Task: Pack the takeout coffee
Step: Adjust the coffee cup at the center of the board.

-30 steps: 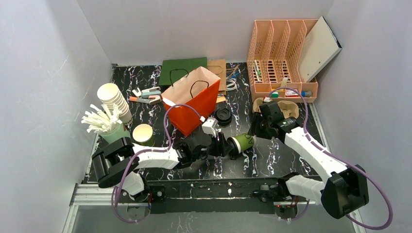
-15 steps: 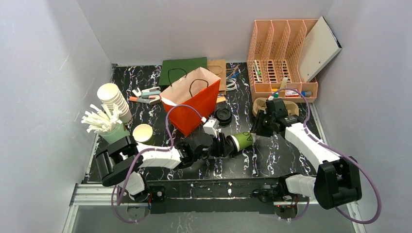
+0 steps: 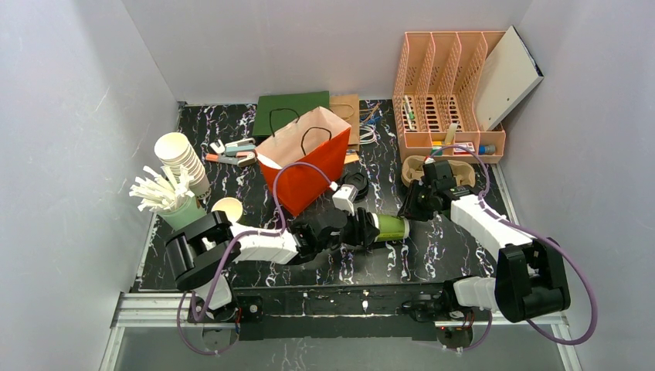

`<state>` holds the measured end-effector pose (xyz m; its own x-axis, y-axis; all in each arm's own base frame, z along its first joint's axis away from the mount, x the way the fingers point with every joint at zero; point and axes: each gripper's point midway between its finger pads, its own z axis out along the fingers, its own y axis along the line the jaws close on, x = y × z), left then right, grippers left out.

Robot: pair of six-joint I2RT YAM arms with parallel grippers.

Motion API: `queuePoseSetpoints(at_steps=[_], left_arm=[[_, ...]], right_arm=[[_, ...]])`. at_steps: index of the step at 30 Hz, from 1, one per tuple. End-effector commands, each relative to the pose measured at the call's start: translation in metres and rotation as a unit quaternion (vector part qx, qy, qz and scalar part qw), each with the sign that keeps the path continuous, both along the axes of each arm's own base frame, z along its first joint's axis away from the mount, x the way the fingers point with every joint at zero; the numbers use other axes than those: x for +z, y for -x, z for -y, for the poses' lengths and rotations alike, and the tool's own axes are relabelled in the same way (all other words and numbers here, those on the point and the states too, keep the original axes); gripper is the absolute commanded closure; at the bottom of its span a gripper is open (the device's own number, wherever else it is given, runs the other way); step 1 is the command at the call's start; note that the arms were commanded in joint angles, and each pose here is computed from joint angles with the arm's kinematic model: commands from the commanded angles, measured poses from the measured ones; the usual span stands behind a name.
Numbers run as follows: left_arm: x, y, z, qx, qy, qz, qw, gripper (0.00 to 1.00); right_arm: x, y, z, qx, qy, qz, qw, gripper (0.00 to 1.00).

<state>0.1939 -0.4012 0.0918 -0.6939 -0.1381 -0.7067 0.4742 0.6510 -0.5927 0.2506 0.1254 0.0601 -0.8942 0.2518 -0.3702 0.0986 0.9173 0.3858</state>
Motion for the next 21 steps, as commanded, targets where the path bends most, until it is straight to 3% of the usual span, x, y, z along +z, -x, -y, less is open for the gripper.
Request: queuePoseSetpoints(at_steps=[1, 5, 12, 21], left_arm=[[0.021, -0.008, 0.019, -0.016, 0.017, 0.034, 0.999, 0.53], [0.023, -0.008, 0.025, -0.024, 0.02, 0.034, 0.999, 0.53], [0.019, -0.013, 0.026, -0.018, -0.004, 0.037, 0.999, 0.57], [0.04, -0.03, 0.01, -0.004, -0.086, 0.089, 0.992, 0.65]], right_arm=[[0.005, 0.0, -0.006, 0.009, -0.022, 0.005, 1.0, 0.64], [0.011, 0.003, -0.007, 0.011, -0.027, 0.011, 1.0, 0.6], [0.021, 0.007, -0.011, 0.016, -0.043, 0.014, 0.999, 0.6], [0.022, 0.015, -0.022, 0.028, -0.075, 0.001, 0.997, 0.6]])
